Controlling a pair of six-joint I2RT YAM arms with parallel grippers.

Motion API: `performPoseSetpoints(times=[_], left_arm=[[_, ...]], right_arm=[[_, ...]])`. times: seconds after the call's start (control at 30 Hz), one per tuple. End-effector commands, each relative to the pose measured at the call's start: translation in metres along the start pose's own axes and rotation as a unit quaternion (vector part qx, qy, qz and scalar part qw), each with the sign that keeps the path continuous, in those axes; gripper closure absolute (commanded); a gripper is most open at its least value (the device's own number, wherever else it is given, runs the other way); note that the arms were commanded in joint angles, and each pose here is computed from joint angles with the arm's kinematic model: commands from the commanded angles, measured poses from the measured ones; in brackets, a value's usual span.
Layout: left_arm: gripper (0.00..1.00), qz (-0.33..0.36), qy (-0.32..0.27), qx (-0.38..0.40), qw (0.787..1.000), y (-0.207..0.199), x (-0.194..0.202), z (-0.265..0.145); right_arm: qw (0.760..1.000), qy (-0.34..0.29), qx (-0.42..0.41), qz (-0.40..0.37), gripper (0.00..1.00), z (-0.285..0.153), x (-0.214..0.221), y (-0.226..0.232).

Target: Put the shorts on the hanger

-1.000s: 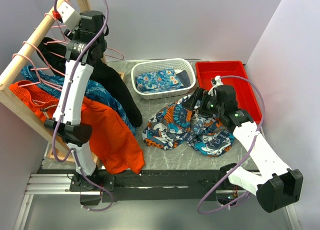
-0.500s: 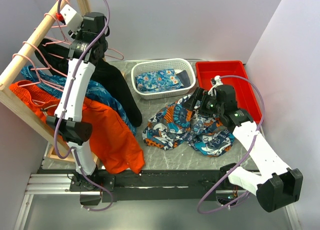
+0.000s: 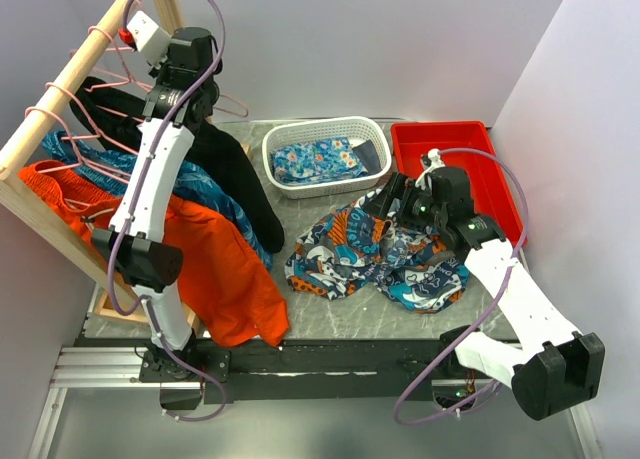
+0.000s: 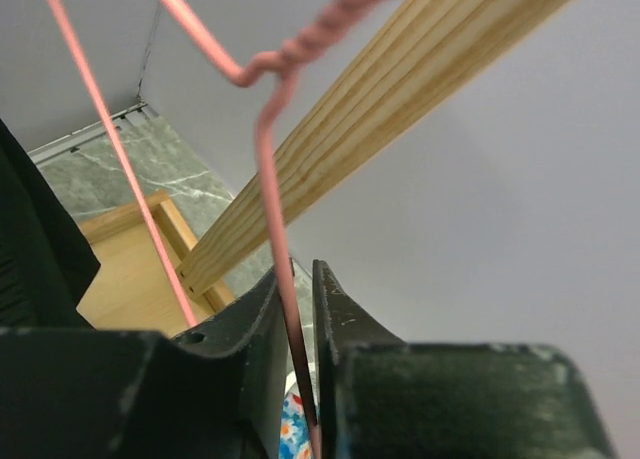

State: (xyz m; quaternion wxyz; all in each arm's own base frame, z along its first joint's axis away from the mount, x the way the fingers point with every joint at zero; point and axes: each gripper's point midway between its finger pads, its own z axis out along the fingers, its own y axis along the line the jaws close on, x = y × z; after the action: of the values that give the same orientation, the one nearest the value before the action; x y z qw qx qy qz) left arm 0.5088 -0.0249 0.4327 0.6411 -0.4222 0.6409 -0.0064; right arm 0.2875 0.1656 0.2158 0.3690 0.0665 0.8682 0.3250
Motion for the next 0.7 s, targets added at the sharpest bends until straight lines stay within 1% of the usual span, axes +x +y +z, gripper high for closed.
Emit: performPoseSetpoints(times=[0.0,0.23,0.47,0.5,0.67], left_arm=[[0.85,-0.044,-0.040,0.041,0.997,-0.015,-0.049,-0.029],[0.89,-0.039,-0.060,0.051,0.996,-0.022,-0.061,-0.043],[0.92,-0.015,-0.070,0.060,0.996,-0.030,-0.060,-0.049],[0.94,-0.016,-0.073,0.060,0.995,-0.031,-0.061,-0.052],[0.95,-0.014,-0.072,0.065,0.995,-0.035,-0.058,-0.059]], right_arm=[[0.999,-0.022,-0.018,-0.020,0.00,-0.006,-0.018,0.016],[0.999,-0.024,-0.014,-0.021,0.00,-0.005,-0.020,0.015],[0.999,-0.026,-0.012,-0.020,0.00,-0.004,-0.022,0.015],[0.999,-0.026,-0.012,-0.020,0.00,-0.004,-0.022,0.015],[0.999,-0.025,-0.011,-0.019,0.00,-0.003,-0.022,0.015]])
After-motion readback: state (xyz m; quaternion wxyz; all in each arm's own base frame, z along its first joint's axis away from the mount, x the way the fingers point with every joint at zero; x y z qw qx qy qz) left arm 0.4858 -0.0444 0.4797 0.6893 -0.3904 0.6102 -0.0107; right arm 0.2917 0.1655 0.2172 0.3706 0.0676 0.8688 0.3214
